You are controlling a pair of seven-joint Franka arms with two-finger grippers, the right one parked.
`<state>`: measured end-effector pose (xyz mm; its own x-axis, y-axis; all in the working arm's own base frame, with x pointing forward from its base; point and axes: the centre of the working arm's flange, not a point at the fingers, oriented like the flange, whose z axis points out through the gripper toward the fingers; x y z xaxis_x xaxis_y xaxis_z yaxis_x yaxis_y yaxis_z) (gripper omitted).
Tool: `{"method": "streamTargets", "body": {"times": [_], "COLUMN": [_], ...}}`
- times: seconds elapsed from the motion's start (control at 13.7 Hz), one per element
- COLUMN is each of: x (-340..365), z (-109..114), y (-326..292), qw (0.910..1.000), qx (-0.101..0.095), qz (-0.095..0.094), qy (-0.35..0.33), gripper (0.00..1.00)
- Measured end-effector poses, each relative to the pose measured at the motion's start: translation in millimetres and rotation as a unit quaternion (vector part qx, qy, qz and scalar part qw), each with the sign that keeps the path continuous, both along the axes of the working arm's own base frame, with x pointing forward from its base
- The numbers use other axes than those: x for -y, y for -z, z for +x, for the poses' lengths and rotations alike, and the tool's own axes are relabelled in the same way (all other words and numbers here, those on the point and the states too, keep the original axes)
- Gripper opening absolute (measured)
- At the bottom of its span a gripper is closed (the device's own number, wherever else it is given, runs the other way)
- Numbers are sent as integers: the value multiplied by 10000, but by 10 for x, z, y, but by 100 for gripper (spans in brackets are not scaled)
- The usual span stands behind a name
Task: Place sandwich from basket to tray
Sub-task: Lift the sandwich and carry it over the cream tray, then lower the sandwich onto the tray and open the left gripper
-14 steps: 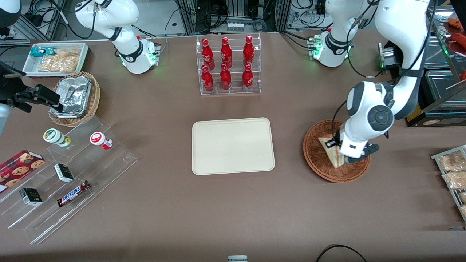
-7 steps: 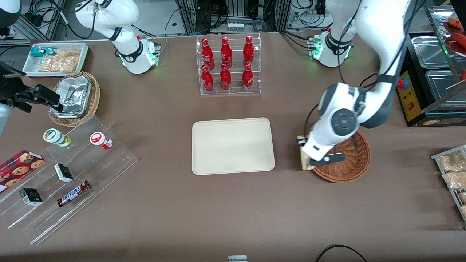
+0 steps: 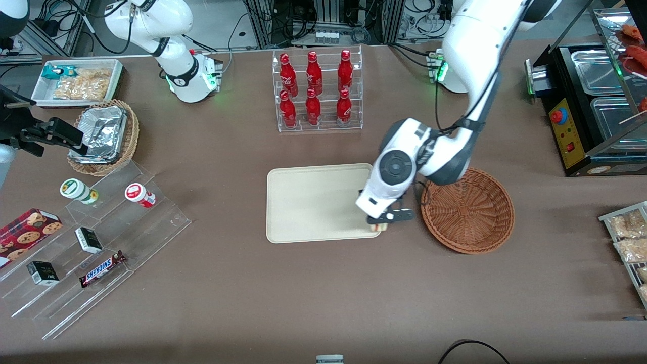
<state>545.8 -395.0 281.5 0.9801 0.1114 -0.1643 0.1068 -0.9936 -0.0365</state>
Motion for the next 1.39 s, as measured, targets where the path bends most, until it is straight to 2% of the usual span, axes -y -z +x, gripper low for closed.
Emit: {"method": "streamTargets", "body": {"times": [0.29, 0.73, 1.39], "x": [600, 1162, 1313], "z": [-211, -477, -409], "y": [73, 274, 414], "qw": [9999, 9998, 9994], "qx": [6, -24, 83], "qz": [-161, -182, -320], "qy": [-59, -13, -66], "gripper": [15, 15, 15]}}
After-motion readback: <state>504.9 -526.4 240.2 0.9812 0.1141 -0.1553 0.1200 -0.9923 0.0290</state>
